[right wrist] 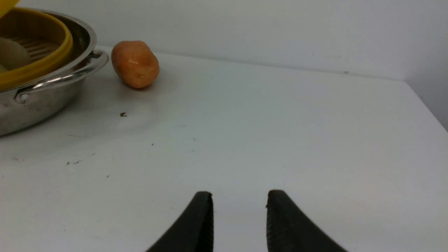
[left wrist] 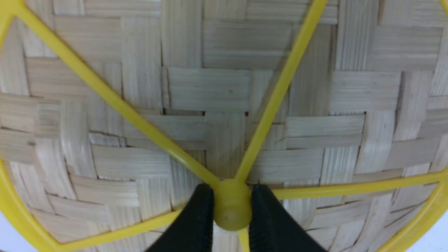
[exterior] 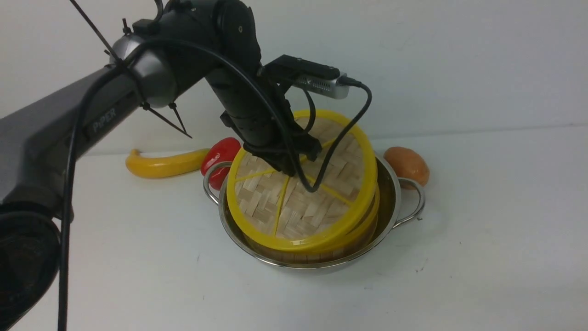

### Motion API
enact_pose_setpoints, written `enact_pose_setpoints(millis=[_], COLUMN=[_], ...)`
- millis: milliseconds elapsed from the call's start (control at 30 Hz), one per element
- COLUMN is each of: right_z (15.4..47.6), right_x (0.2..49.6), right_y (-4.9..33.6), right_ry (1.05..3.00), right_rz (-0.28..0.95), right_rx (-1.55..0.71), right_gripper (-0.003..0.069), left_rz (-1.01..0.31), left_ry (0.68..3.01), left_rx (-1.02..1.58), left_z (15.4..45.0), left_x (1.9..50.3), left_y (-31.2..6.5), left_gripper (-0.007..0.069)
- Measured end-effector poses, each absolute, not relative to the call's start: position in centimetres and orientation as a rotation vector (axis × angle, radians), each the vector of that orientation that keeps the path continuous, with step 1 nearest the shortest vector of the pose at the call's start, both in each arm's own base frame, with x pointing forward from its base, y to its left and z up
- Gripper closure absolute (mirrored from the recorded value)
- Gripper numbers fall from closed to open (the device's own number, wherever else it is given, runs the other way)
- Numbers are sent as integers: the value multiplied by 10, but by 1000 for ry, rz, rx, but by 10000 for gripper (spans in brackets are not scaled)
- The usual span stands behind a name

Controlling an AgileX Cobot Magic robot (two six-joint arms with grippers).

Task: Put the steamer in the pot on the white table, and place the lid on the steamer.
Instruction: 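Place the yellow bamboo steamer lid onto the steamer in the pot with the left gripper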

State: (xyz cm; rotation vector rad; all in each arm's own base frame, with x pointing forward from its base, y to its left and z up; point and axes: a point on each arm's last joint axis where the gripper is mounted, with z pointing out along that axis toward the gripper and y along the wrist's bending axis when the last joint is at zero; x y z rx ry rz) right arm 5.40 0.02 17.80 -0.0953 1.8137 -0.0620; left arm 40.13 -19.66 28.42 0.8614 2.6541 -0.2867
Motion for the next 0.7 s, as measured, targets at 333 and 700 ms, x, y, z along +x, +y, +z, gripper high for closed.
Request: enact_pose_setpoints(millis=[333,700], right_z=[178,178], right_x=[54,54], right_y=[0,0], right_ry=[1814,1814], right_rz=[-62,-62], right_rx=[-95,-95], right_gripper=[449,449], left_rz=[-304,-378], left_ry=[2634,2581], left_rx=[880,888], left_z=[281,283], left_x=[404,405], left_y=[-199,-205], left_gripper=[506,506])
